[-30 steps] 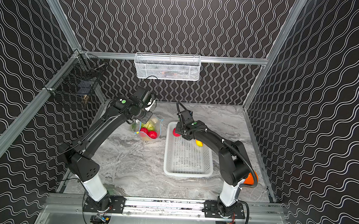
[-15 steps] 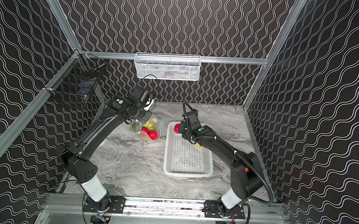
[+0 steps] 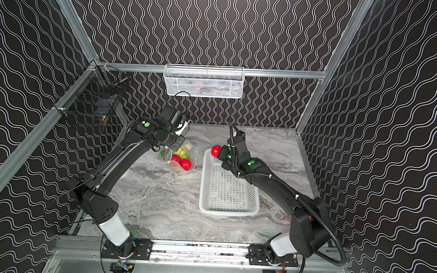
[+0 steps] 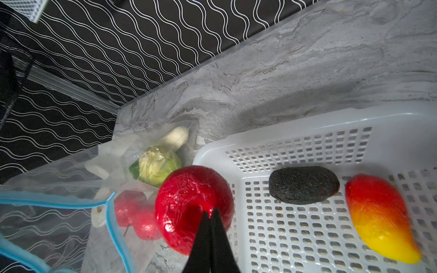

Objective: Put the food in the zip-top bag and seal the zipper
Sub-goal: 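Lift the small red apple out of the basket with the right gripper, then carry the small red apple over the bag opening held by the left gripper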

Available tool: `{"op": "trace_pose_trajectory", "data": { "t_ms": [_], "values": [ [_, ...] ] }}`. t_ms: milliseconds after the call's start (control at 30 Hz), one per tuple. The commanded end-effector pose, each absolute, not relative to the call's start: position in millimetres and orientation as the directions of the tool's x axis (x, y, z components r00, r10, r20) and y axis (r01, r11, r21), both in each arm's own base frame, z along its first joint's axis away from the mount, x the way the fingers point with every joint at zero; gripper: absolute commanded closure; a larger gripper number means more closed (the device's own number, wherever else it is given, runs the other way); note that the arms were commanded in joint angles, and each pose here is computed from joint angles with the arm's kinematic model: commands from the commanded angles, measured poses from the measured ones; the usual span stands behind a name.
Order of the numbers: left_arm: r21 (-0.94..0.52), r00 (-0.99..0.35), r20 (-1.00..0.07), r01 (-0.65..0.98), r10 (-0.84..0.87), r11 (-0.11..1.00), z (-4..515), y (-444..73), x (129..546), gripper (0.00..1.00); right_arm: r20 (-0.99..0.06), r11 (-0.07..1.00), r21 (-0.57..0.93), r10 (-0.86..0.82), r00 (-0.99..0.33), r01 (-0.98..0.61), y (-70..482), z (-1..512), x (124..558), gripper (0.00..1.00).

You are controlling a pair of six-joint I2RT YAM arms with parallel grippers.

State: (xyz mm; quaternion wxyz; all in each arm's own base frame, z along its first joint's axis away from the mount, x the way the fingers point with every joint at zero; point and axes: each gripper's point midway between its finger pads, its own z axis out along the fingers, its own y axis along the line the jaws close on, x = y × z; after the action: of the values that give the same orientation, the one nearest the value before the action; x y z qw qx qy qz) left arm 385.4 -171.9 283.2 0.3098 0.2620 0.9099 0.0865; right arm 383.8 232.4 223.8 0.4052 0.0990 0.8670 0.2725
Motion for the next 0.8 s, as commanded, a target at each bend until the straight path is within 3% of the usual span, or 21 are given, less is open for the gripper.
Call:
{"op": "trace_pose_trajectory", "data": {
  "t_ms": [0,767],
  "values": [
    [0.311,-0.668,-0.531,0.418,0.521,0.854,286.1,-172.8,386.0,1.00,-0.686,0.810,0.576,0.407,-0.603,-0.107,236.3,246.4,385.7,1.00],
    [0.313,-0.659,-0.542,0.417,0.521,0.853,292.0,-170.9,382.5,1.00,-0.733,0.737,0.618,0.415,-0.539,-0.274,265.2,298.1,360.5,1.00]
  ]
}}
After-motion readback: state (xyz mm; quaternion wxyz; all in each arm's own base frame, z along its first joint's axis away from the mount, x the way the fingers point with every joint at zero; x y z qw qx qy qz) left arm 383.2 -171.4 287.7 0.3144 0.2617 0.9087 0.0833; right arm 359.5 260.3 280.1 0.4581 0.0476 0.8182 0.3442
